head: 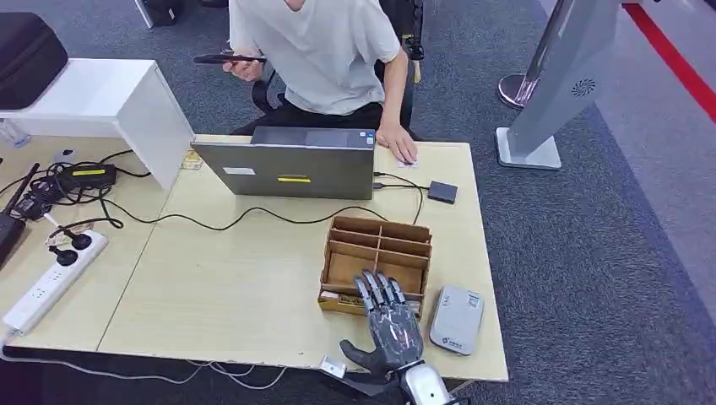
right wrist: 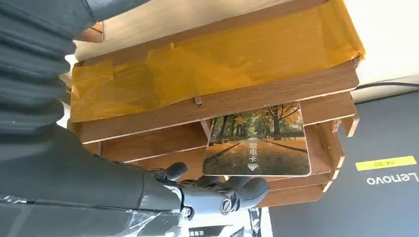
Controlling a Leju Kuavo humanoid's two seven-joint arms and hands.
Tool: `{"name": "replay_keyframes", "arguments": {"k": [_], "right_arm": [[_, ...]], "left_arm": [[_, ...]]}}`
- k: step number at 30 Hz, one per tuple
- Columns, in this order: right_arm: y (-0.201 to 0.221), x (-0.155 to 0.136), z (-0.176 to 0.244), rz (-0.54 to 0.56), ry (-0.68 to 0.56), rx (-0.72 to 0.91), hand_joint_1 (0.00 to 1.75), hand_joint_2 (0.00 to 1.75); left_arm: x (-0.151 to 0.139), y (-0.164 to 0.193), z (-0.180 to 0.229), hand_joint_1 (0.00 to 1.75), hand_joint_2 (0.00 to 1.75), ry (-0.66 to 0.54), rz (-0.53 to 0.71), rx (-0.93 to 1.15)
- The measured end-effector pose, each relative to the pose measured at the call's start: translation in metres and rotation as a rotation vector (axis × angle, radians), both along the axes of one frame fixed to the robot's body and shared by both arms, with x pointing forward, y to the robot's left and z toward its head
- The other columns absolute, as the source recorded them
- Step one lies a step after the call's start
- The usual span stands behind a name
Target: Pass the card to the sensor for recognition and then transmit it.
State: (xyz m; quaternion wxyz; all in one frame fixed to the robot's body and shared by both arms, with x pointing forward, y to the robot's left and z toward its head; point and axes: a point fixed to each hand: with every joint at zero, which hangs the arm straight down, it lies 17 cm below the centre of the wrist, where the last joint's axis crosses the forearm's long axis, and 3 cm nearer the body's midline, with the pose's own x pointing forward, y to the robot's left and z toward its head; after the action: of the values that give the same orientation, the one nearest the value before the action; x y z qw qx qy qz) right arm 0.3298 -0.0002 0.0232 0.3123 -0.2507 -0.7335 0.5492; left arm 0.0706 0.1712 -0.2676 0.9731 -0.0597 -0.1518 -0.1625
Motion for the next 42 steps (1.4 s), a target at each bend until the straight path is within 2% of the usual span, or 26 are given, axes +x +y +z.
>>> {"name": "replay_keyframes", "arguments": {"k": [2,3,29,42], "right_arm": [[0.0,0.0,0.0,0.0,0.0,0.0,0.0,1.75],[0.0,0.0,0.0,0.0,0.0,0.0,1.75,1.75],[0.0018,0.0007,0.0097,0.019,-0.028,0.026,1.75,1.75],[-0.0073,0.0042,0.0051,-0.012,0.026,0.087,1.75,1.75]], "left_arm": [[-0.0001,0.0,0.0,0.0,1.75,0.0,0.0,0.0],[-0.0001,0.0,0.0,0.0,1.75,0.0,0.0,0.0],[0.0004,-0.0008,0.0004,0.0,1.75,-0.002,0.002,-0.005],[0.0085,-0.0003,0.0025,0.0,1.75,-0.051,0.015,-0.007]]}}
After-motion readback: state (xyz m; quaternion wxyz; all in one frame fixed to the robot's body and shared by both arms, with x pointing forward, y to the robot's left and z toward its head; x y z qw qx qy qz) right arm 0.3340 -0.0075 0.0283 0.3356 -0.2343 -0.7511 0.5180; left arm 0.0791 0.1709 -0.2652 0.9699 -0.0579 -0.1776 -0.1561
